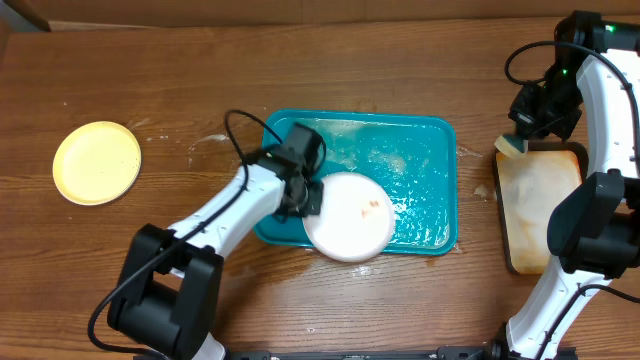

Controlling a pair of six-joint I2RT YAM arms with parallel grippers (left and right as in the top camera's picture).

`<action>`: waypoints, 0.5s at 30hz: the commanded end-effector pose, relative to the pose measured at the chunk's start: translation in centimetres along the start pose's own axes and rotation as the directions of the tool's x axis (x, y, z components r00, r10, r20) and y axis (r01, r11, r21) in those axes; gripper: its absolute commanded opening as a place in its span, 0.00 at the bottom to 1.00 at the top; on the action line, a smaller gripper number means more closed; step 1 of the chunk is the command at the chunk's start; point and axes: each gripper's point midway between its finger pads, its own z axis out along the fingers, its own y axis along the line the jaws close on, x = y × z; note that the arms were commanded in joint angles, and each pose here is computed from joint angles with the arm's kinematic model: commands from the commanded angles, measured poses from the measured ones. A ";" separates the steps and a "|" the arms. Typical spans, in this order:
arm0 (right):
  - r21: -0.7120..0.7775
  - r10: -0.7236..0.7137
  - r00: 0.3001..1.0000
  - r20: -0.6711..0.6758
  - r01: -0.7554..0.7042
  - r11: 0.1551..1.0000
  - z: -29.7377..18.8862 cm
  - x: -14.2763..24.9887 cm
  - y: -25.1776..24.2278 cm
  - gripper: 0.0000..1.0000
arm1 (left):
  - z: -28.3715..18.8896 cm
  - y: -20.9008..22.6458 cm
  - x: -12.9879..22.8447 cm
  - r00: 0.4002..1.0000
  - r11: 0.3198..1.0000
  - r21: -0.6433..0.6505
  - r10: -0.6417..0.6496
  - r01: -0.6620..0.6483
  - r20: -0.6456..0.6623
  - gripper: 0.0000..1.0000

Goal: Clean dirty plates on tray and stack at the side

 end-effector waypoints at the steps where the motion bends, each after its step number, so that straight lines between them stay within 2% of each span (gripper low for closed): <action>1: -0.021 -0.007 0.999 0.045 0.008 1.000 -1.7 0.2 0.1 0.04 | -1.9 2.3 -4.1 0.980 0.985 -0.051 -0.159 0.166 0.119 0.04; 6: -0.013 -0.004 0.999 0.050 0.004 1.000 -1.7 0.0 -0.1 0.04 | -2.0 4.6 -5.4 0.968 0.975 -0.066 -0.201 0.212 0.151 0.04; 15: 0.024 0.056 0.997 0.054 -0.058 0.998 -1.7 -0.7 -2.6 0.04 | 1.0 4.9 -4.0 0.992 0.990 -0.079 -0.117 0.120 0.041 0.04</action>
